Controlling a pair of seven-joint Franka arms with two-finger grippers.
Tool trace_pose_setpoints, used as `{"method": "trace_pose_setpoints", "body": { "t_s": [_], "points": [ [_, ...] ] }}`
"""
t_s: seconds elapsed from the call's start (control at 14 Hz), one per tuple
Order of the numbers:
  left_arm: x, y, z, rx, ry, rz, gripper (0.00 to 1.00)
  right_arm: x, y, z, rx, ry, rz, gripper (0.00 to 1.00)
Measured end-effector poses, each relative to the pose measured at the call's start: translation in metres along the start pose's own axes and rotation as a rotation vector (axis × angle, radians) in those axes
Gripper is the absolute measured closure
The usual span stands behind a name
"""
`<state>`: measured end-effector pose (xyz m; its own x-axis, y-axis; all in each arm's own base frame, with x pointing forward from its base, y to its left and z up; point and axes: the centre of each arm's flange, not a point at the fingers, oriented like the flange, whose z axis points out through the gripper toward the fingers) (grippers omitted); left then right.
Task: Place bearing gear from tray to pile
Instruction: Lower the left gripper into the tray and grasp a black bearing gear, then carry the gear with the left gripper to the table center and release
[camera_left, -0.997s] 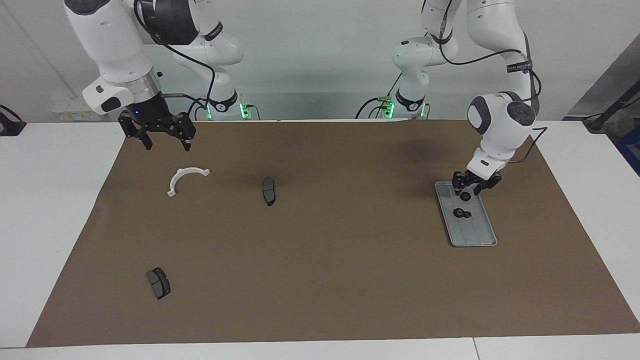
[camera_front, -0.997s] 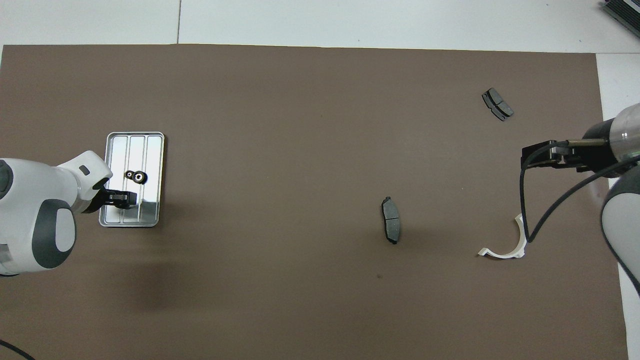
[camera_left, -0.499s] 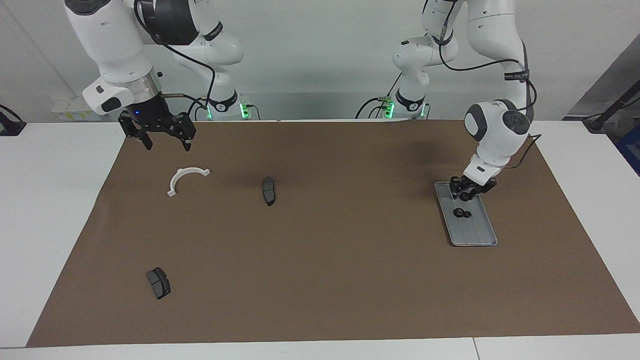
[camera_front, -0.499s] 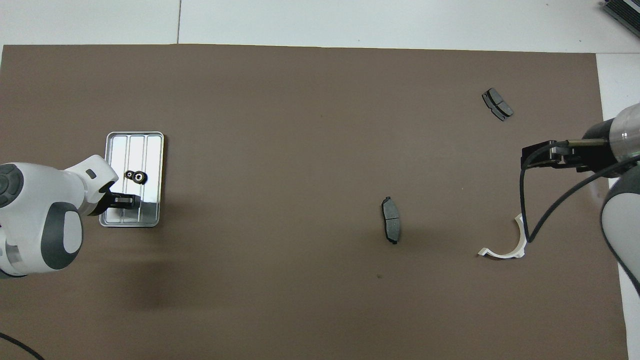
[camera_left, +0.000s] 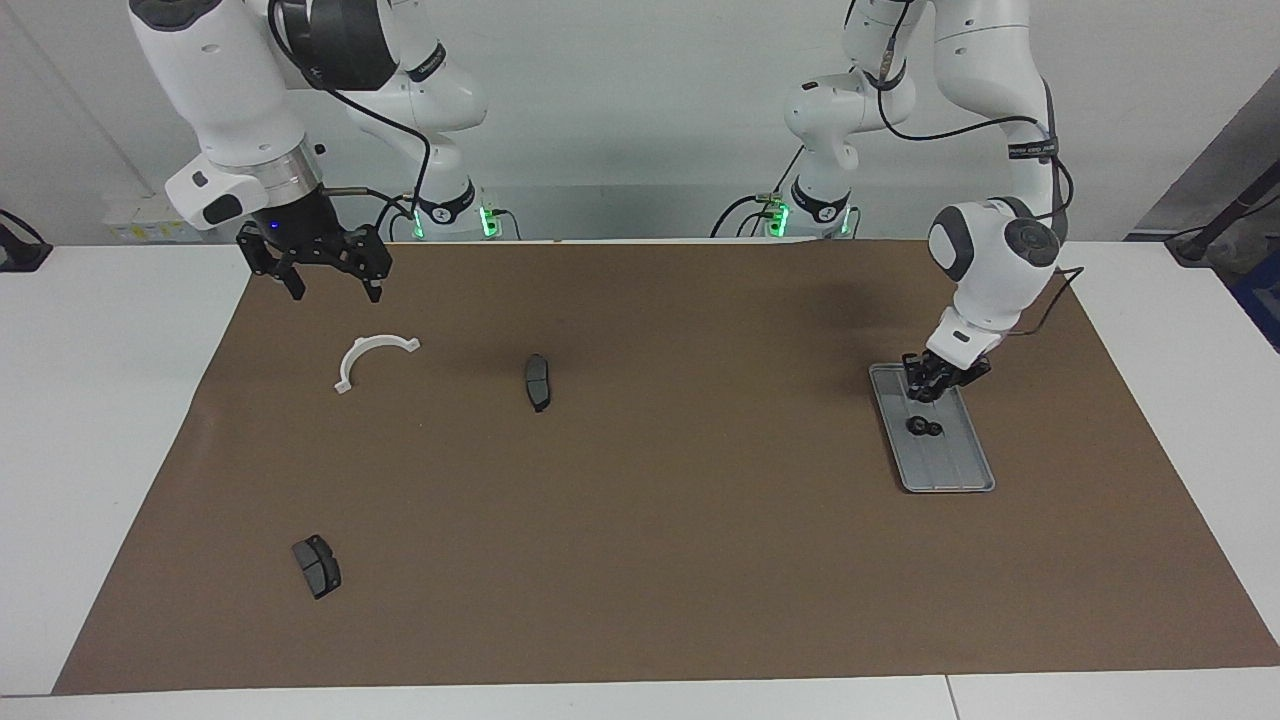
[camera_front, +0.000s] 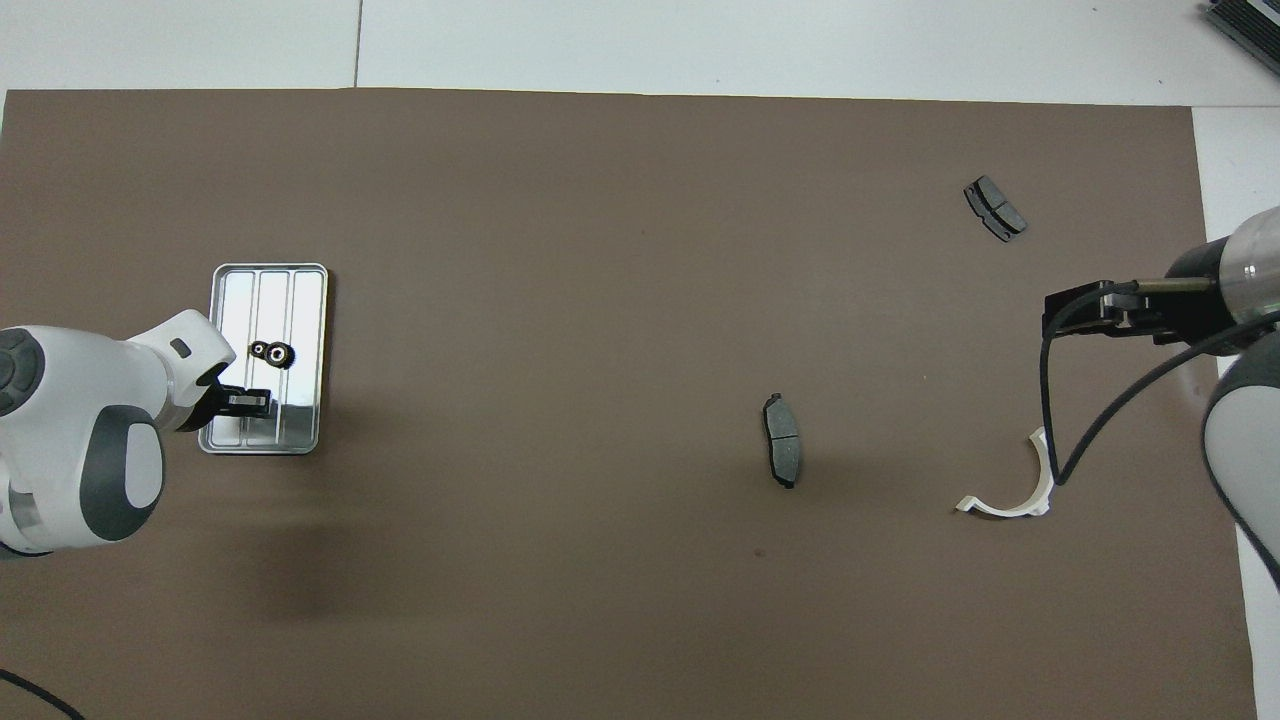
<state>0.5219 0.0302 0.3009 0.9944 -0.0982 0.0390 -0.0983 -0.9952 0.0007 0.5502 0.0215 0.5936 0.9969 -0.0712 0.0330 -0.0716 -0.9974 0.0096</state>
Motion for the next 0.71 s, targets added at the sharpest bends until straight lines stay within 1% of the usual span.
{"method": "trace_pose_setpoints", "body": {
  "t_s": [0.14,0.21,0.36,0.43,0.5,0.71],
  "points": [
    [0.007,-0.001,-0.008,0.001,0.009,-0.004,0.65,0.0,0.0,0.0,0.0,0.0,0.0,0.0],
    [0.015,-0.001,-0.02,0.0,0.005,-0.02,0.65,0.0,0.0,0.001,0.0,-0.002,0.0,0.0],
    [0.04,0.018,-0.057,-0.005,-0.015,-0.096,0.65,-0.001,0.0,0.006,-0.001,-0.01,0.0,0.0],
    [0.048,0.042,-0.071,-0.006,-0.022,-0.135,0.65,-0.002,0.0,0.009,-0.001,-0.01,0.0,0.0],
    [0.054,0.076,-0.079,-0.007,-0.022,-0.182,0.65,-0.002,0.0,0.01,-0.001,-0.012,0.0,0.0],
    [0.044,0.193,-0.08,-0.009,-0.026,-0.305,0.65,-0.002,0.0,0.011,-0.001,-0.011,0.0,0.0]
  ]
}}
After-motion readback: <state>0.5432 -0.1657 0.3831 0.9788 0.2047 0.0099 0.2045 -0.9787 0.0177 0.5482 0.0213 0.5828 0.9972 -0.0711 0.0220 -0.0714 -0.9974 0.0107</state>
